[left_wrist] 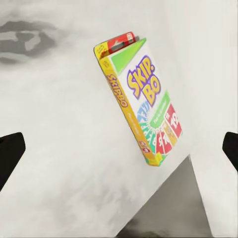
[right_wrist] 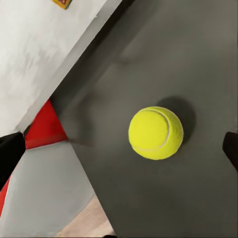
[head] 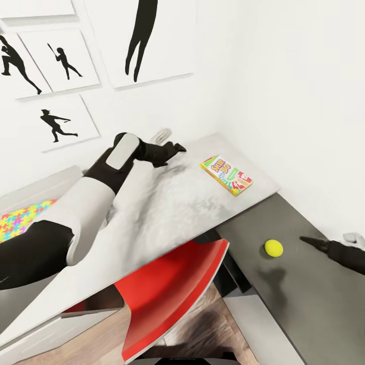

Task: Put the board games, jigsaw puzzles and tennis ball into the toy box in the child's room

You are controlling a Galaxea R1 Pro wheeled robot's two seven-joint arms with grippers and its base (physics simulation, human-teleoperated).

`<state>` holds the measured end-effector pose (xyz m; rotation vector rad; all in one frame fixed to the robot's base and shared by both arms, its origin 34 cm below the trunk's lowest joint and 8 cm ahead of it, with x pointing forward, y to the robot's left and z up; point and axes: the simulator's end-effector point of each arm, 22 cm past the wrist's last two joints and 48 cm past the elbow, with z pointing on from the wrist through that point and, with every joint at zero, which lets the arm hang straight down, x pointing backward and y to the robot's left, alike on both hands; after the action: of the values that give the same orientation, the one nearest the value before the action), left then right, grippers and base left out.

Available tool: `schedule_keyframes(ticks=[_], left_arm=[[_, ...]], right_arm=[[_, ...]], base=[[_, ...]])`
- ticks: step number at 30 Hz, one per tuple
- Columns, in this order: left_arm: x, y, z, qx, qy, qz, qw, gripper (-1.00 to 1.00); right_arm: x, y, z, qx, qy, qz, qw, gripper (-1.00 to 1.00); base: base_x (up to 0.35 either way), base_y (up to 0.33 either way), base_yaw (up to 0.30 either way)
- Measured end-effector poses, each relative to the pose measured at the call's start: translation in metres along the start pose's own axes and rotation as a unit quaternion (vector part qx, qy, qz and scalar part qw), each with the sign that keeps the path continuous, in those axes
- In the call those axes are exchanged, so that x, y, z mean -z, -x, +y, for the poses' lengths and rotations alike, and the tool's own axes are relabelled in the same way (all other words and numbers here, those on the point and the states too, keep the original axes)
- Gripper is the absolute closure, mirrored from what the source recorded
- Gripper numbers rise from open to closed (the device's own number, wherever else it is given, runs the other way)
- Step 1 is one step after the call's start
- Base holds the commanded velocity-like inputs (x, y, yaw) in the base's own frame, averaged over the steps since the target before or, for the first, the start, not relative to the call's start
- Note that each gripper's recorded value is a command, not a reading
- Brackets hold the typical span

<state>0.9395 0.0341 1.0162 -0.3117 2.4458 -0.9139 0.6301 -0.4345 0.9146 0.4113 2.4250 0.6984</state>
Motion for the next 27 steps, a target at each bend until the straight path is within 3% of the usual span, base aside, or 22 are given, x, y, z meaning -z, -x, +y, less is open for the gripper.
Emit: schedule_keyframes(ticks=[5,9,16,27], left_arm=[[0.009,0.003,-0.023,-0.019,-0.022,-0.001,0.9996,-1.00],[0.012,0.003,-0.031,-0.027,-0.029,0.000,0.9992,-1.00],[0.015,0.002,-0.039,-0.031,-0.038,0.006,0.9988,-1.00],[0.017,0.004,-0.041,-0.031,-0.042,0.006,0.9986,-1.00]], right_arm=[[-0.052,-0.027,0.010,0.029,-0.035,0.046,0.9979,-1.00],[-0.076,-0.034,0.012,0.040,-0.065,0.060,0.9953,-1.00],[-0.094,-0.019,0.017,0.047,-0.084,0.052,0.9940,-1.00],[-0.104,0.006,0.016,0.050,-0.119,0.028,0.9912,-1.00]], base=[[0.000,0.000,-0.003],[0.000,0.000,-0.001],[0.000,0.000,0.000],[0.000,0.000,0.000]])
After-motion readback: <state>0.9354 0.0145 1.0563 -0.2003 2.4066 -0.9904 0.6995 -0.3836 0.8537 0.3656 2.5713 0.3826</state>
